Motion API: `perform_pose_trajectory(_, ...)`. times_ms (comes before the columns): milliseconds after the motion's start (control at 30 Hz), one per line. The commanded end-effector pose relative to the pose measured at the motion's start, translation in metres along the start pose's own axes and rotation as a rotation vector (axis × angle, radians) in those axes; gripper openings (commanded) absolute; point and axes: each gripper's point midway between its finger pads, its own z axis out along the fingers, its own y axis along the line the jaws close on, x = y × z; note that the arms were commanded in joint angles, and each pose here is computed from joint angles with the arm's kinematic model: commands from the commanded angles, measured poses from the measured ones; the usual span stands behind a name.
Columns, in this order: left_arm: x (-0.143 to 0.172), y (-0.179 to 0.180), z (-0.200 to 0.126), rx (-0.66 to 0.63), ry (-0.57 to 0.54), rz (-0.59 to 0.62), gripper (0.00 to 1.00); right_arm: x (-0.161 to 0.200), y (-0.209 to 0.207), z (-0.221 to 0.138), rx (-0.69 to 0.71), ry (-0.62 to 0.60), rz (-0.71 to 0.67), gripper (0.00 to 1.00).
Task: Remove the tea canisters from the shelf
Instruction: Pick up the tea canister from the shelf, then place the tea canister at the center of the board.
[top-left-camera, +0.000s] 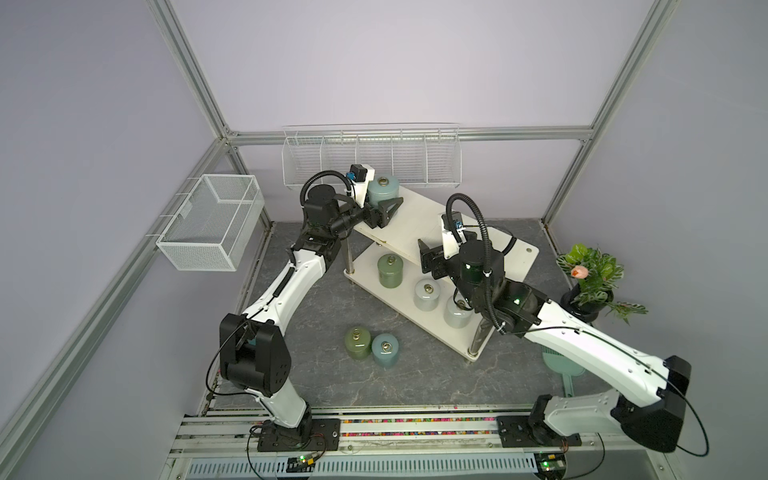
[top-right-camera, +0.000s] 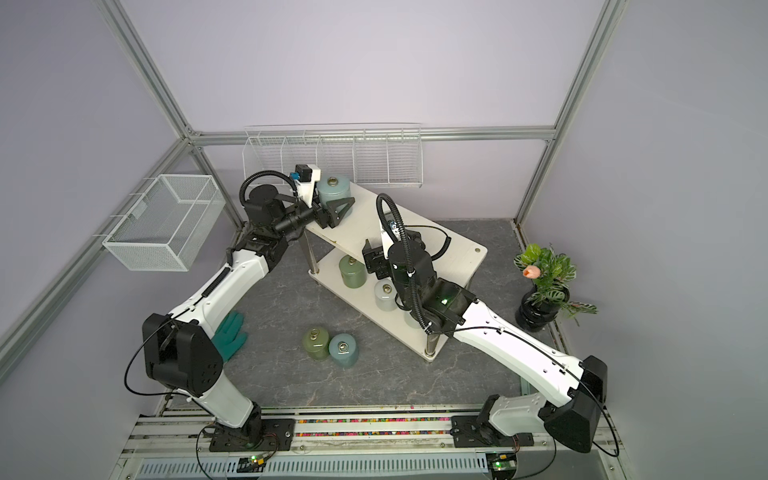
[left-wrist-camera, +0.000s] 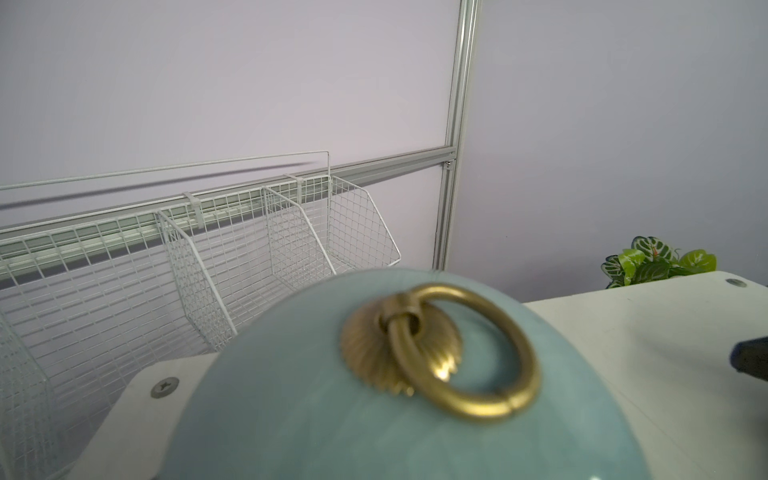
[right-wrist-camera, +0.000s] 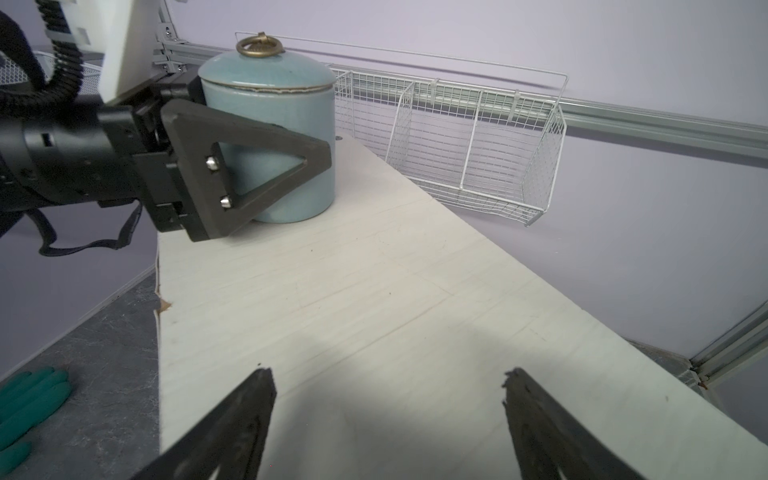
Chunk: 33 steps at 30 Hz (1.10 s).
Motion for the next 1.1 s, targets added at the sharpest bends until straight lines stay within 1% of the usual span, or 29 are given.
perform_pose_trajectory(0, -0.030, -0.014, -0.013, 0.000, -0.053, 0.065, 0.76, 0.003, -0.003, 0.003, 0.015, -0.004, 0.011, 0.89)
perform_pose_trajectory(267, -0.049, -0.021, -0.030, -0.036, -0.072, 0.109, 0.76, 0.006, -0.006, 0.004, 0.031, -0.008, 0.006, 0.89)
perform_pose_trajectory(667, -0.073, -0.035, -0.059, -0.088, -0.102, 0.168, 0.76, 0.011, -0.002, 0.008, 0.019, -0.002, 0.003, 0.89)
perform_pose_trajectory(900, -0.078, -0.038, -0.084, -0.167, -0.096, 0.199, 0.76, 0.011, -0.001, 0.009, 0.017, -0.001, -0.005, 0.89)
perform_pose_trajectory(1067, -0.073, -0.041, -0.106, -0.237, -0.083, 0.196, 0.76, 0.014, 0.002, 0.010, 0.005, 0.003, -0.008, 0.89)
